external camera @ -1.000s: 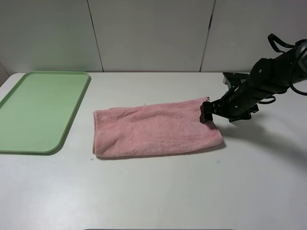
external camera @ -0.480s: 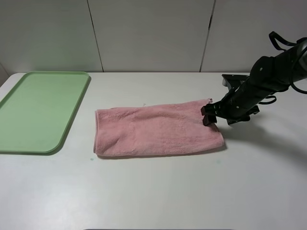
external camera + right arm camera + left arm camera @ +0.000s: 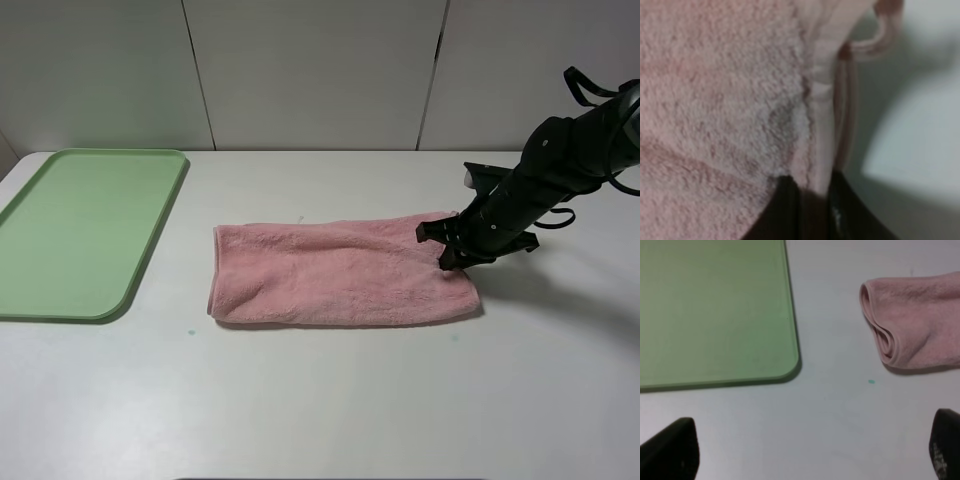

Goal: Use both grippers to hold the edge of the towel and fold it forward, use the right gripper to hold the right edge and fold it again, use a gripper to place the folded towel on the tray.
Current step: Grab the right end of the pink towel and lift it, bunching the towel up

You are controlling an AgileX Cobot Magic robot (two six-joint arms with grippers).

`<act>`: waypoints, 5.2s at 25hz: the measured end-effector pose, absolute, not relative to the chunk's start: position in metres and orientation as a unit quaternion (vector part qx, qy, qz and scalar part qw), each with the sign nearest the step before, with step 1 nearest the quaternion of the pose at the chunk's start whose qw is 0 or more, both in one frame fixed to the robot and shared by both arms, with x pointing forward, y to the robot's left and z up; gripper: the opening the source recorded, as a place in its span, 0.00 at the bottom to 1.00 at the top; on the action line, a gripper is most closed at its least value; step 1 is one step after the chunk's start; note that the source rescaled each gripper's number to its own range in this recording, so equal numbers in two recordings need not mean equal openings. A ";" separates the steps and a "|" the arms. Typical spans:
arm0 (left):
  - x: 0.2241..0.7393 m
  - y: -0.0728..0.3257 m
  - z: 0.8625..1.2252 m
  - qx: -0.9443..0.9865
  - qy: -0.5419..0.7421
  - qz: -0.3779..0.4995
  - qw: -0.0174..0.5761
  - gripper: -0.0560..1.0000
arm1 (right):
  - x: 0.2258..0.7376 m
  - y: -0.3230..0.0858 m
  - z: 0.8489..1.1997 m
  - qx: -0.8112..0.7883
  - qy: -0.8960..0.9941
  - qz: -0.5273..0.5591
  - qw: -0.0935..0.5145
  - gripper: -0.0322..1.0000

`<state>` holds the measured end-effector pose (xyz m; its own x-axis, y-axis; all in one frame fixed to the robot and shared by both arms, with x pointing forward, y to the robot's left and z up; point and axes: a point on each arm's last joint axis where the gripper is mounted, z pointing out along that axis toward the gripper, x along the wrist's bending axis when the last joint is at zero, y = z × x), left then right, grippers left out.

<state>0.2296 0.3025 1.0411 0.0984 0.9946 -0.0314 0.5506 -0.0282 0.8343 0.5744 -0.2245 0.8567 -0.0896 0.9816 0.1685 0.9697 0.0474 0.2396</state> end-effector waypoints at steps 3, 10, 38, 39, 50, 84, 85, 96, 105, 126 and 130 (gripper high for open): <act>0.230 0.303 1.041 0.648 0.597 0.308 0.360 0.92 | 0.574 -0.224 0.857 0.671 0.726 0.146 0.020 0.09; 0.230 0.303 1.041 0.648 0.597 0.308 0.360 0.92 | 0.574 -0.224 0.857 0.664 0.733 0.146 0.021 0.09; 0.230 0.303 1.041 0.648 0.597 0.308 0.360 0.92 | 0.574 -0.233 0.931 0.622 0.771 0.117 0.069 0.04; 0.230 0.303 1.041 0.648 0.597 0.308 0.360 0.92 | 0.575 -0.234 0.935 0.621 0.772 0.117 0.075 0.04; 0.230 0.303 1.041 0.648 0.597 0.308 0.360 0.92 | 0.584 -0.234 0.962 0.620 0.770 0.118 0.093 0.04; 0.230 0.303 1.041 0.648 0.597 0.308 0.360 0.92 | 0.574 -0.236 0.977 0.621 0.771 0.110 0.086 0.04; 0.230 0.303 1.041 0.648 0.597 0.308 0.360 0.92 | 0.574 -0.237 0.977 0.621 0.771 0.109 0.085 0.04; 0.230 0.303 1.041 0.648 0.597 0.308 0.360 0.92 | 0.579 -0.236 1.011 0.623 0.769 0.112 0.084 0.04; 0.230 0.303 1.041 0.648 0.597 0.308 0.360 0.92 | 0.569 -0.199 1.017 0.590 0.796 0.117 0.067 0.04; 0.230 0.303 1.041 0.648 0.597 0.308 0.360 0.92 | 0.533 -0.103 1.023 0.548 0.816 0.181 0.034 0.04; 0.230 0.303 1.041 0.648 0.597 0.308 0.360 0.92 | 0.528 -0.092 1.021 0.542 0.819 0.185 0.025 0.04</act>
<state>0.2296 0.3025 1.0411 0.0984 0.9946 -0.0314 0.5506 -0.0282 0.8343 0.5276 -0.0918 1.0211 -0.4105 0.8978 0.1595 0.8790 0.3430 0.3313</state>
